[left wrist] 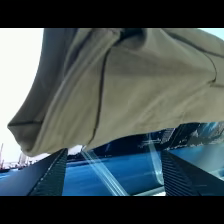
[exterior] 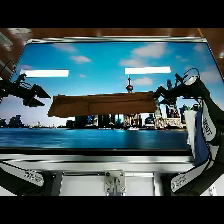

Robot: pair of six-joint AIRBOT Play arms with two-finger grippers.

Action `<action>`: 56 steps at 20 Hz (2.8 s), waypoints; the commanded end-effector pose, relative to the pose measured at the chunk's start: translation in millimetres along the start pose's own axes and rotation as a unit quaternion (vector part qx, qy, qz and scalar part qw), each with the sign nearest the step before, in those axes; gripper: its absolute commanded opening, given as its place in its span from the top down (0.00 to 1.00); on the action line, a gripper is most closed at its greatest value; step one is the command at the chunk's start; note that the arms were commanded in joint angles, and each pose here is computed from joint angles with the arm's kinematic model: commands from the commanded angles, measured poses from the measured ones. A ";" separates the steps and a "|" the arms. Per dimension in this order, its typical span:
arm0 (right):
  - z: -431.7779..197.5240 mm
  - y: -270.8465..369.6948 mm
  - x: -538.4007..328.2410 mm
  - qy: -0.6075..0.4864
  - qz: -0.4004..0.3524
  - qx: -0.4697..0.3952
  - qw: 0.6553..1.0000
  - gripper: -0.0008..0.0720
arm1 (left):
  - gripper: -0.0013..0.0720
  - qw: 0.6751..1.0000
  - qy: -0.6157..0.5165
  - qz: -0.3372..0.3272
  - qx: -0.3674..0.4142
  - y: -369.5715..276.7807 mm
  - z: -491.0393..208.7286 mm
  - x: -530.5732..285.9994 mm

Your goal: Fold the shirts.

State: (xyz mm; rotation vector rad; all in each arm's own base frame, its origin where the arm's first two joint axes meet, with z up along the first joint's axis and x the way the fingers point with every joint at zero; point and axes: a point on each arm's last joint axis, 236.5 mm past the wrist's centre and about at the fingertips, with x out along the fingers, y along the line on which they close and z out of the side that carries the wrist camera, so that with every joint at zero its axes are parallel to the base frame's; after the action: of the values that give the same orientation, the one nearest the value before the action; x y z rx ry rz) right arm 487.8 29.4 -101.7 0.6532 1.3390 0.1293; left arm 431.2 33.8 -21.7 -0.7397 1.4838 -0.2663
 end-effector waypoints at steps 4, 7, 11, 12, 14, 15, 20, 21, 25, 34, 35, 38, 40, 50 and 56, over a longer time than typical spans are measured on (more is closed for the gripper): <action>-12.1 29.2 33.5 0.027 0.062 0.027 0.997 0.26 | 0.08 0.999 0.026 0.003 0.037 -34.1 -16.5 7.3; -0.4 43.4 27.2 0.000 0.080 0.031 0.996 0.90 | 0.09 0.998 0.021 -0.020 0.055 -61.5 -14.1 19.7; 15.4 91.0 -38.2 -0.064 0.114 -0.045 0.990 0.90 | 0.93 0.985 -0.011 -0.113 0.132 -150.6 -9.9 47.4; 13.6 105.5 -61.3 -0.077 0.121 -0.060 0.988 0.90 | 0.94 0.979 -0.019 -0.131 0.153 -176.1 -11.6 58.7; -1.3 139.1 -112.4 -0.094 0.139 -0.094 0.981 0.90 | 0.94 0.973 -0.032 -0.133 0.188 -219.6 -20.8 91.4; -11.0 153.8 -135.8 -0.102 0.146 -0.107 0.978 0.90 | 0.94 0.969 -0.033 -0.134 0.206 -241.2 -30.3 112.4; -69.3 199.6 -227.4 -0.127 0.158 -0.137 0.969 0.90 | 0.94 0.959 0.036 -0.156 0.235 -302.1 -106.7 222.4; -79.8 203.4 -236.9 -0.128 0.156 -0.142 0.969 0.90 | 0.94 0.958 0.042 -0.178 0.220 -316.8 -117.9 237.7; -118.4 206.5 -260.6 -0.115 0.136 -0.142 0.974 0.90 | 0.94 0.961 0.019 -0.227 0.159 -356.5 -135.8 286.2; -99.9 243.3 -259.2 -0.164 0.180 -0.140 0.960 0.90 | 0.94 0.950 -0.023 -0.237 0.204 -331.5 -73.4 208.5; -99.7 265.2 -246.6 -0.161 0.205 -0.154 0.953 0.90 | 0.94 0.950 -0.060 -0.202 0.231 -314.6 -49.3 175.5; -115.2 327.4 -176.9 -0.140 0.239 -0.186 0.943 0.90 | 0.94 0.947 -0.178 -0.066 0.259 -247.3 13.0 50.9; -139.4 366.3 -112.3 -0.117 0.255 -0.191 0.941 0.90 | 0.94 0.935 -0.239 -0.010 0.260 -212.5 26.8 -30.2; -212.8 436.7 87.2 0.000 0.326 -0.026 0.945 0.32 | 0.94 0.934 -0.268 0.020 0.237 -171.5 -8.9 -132.2; -183.5 408.1 35.6 0.024 0.304 -0.121 0.945 0.21 | 0.94 0.933 -0.261 0.017 0.248 -179.6 -12.6 -125.8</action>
State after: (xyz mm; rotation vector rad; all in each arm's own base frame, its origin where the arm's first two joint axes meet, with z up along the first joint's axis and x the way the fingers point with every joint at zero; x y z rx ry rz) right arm 444.7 472.2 55.0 0.9404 1.0397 0.7542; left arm 457.1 -30.7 187.0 -0.3415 0.8609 -0.3638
